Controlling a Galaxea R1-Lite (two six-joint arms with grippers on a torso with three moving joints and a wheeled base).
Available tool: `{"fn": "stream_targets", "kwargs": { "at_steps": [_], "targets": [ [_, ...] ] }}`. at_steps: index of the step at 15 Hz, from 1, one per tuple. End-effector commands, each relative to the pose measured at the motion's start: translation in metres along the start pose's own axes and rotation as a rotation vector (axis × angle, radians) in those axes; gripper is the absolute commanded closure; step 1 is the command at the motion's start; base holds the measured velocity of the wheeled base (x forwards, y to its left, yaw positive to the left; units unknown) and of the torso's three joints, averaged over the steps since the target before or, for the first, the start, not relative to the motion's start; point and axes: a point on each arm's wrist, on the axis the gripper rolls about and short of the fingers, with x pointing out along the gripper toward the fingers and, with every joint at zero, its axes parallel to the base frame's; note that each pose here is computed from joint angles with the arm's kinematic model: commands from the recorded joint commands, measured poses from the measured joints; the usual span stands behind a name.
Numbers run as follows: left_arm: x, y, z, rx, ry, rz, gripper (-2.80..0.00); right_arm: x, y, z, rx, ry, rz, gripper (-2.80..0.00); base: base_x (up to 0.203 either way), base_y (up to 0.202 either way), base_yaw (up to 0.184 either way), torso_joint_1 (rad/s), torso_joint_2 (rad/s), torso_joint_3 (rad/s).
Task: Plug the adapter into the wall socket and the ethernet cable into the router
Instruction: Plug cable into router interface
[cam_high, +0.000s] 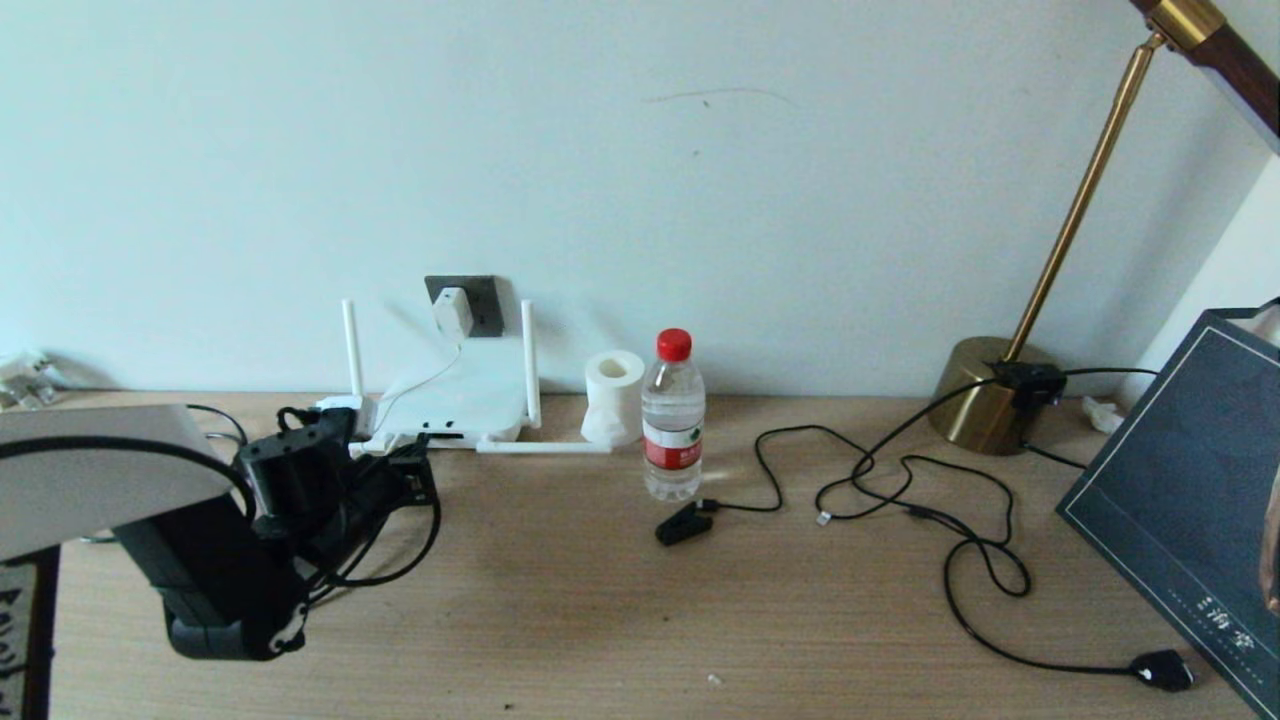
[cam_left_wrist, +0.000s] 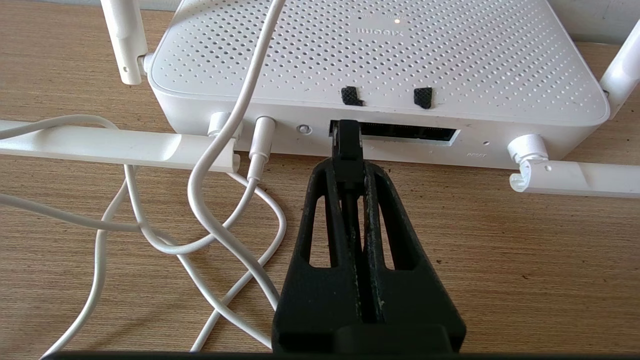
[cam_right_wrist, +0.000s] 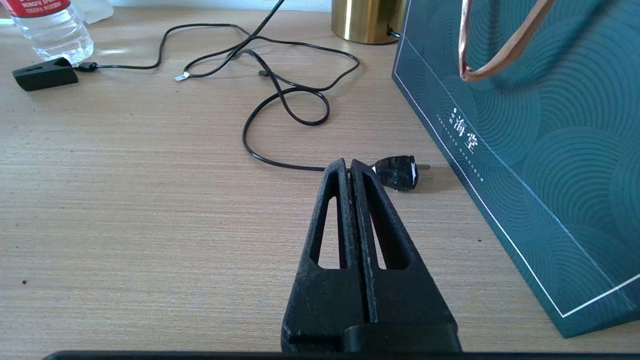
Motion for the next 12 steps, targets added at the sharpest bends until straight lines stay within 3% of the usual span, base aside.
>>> {"fn": "stream_targets", "kwargs": {
  "at_steps": [1,12],
  "targets": [
    [0.0015,-0.0001,0.0009,0.0,-0.011,-0.001,0.0,0.0001,0.0,0.0,0.0,0.001,0.0,0.0,0.0,0.0,0.0,0.0,0.0,0.0],
    [0.0053,-0.0007,0.0011,0.014,-0.018,-0.002,0.0,0.0001,0.0,0.0,0.0,0.001,0.0,0.0,0.0,0.0,0.0,0.0,0.0,0.0]
  ]
}}
